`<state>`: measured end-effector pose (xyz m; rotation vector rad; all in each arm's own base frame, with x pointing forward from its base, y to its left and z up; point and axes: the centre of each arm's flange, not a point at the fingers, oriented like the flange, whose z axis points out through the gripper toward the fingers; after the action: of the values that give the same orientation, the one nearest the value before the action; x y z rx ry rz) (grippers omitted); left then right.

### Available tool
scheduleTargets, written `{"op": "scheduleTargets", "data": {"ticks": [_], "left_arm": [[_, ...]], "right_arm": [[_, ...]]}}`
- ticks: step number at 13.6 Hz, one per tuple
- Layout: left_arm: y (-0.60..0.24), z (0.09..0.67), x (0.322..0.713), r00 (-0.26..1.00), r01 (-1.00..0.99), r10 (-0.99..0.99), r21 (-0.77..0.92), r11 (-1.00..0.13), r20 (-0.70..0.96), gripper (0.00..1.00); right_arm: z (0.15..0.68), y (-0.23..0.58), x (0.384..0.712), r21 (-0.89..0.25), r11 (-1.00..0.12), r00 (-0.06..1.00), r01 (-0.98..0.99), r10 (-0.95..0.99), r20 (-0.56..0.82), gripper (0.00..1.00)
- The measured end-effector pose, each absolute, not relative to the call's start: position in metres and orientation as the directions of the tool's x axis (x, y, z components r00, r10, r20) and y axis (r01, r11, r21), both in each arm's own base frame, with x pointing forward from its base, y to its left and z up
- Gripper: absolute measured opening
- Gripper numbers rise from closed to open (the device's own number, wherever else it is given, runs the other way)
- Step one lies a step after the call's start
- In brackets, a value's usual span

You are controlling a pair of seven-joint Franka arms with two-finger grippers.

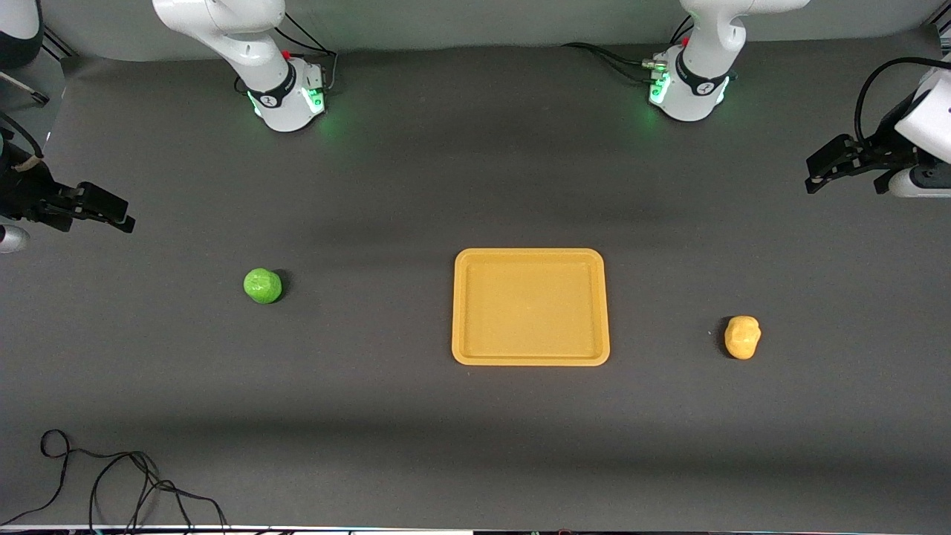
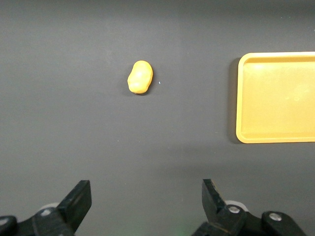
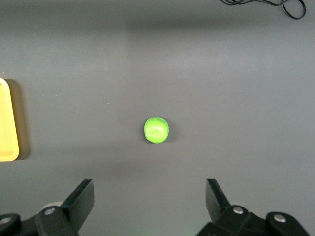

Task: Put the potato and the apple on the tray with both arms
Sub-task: 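Reach the right gripper to the green apple while the left gripper reaches the potato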

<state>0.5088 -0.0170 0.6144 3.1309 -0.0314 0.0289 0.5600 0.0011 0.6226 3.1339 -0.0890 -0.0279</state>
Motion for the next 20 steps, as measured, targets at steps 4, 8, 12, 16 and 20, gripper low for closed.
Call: {"op": "scheduleTargets", "data": {"ticks": [4, 8, 12, 16, 20], "left_arm": [[-0.017, 0.615, 0.509, 1.000, -0.020, -0.020, 0.010, -1.000, 0.020, 1.00], [-0.017, 0.614, 0.512, 0.999, -0.020, -0.019, 0.010, -1.000, 0.037, 1.00], [-0.017, 0.593, 0.529, 0.998, -0.019, -0.018, 0.010, -1.000, 0.055, 1.00], [-0.016, 0.517, 0.577, 0.998, -0.038, -0.038, 0.008, -0.999, 0.044, 1.00], [-0.005, 0.426, 0.612, 0.995, -0.096, -0.097, -0.030, -0.995, 0.015, 1.00]], "right_arm": [[0.623, 0.010, 0.560, 0.010, -0.999, 0.999, -0.042, -0.042, -0.017, 1.00], [0.617, 0.010, 0.562, 0.011, -1.000, 0.999, -0.023, -0.024, -0.027, 1.00], [0.601, 0.009, 0.566, 0.013, -1.000, 0.998, 0.010, 0.010, -0.058, 1.00], [0.558, 0.010, 0.574, 0.012, -1.000, 0.999, 0.014, 0.014, -0.041, 1.00], [0.456, 0.010, 0.571, 0.011, -1.000, 1.000, 0.017, 0.017, -0.007, 1.00]]}}
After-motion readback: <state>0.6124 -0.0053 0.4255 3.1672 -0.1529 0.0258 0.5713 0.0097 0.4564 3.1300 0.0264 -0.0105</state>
